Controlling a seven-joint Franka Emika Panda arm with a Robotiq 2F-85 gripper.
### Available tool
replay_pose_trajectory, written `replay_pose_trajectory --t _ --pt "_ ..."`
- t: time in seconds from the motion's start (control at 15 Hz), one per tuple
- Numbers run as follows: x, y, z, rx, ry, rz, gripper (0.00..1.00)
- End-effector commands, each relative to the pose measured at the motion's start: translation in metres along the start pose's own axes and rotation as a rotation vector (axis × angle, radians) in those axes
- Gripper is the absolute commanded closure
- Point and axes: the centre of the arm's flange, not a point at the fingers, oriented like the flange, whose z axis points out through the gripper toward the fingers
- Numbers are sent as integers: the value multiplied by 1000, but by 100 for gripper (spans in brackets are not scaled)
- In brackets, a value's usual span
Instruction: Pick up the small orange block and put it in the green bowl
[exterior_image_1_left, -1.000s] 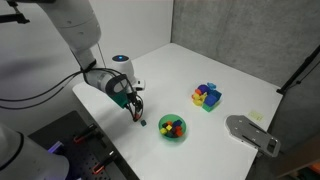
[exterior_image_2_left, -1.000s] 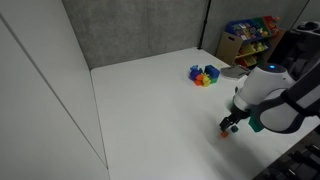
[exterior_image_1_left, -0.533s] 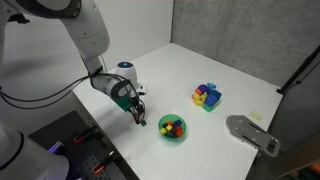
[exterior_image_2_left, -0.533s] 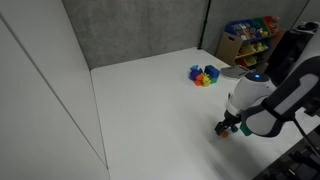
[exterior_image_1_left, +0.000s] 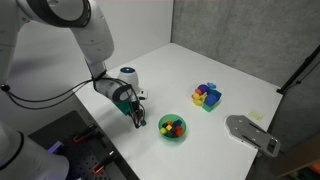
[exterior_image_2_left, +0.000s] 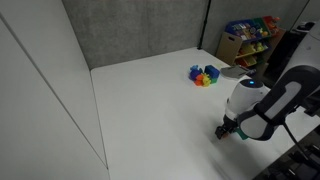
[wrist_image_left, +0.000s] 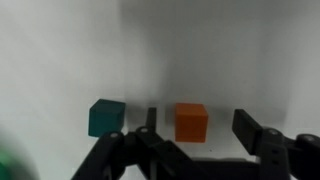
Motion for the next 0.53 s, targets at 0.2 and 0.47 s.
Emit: replay_pose_trajectory --t 0.2,0.47 --pt "8 -1 -13 9 4 38 75" --pt "16 7 -38 24 -13 55 90"
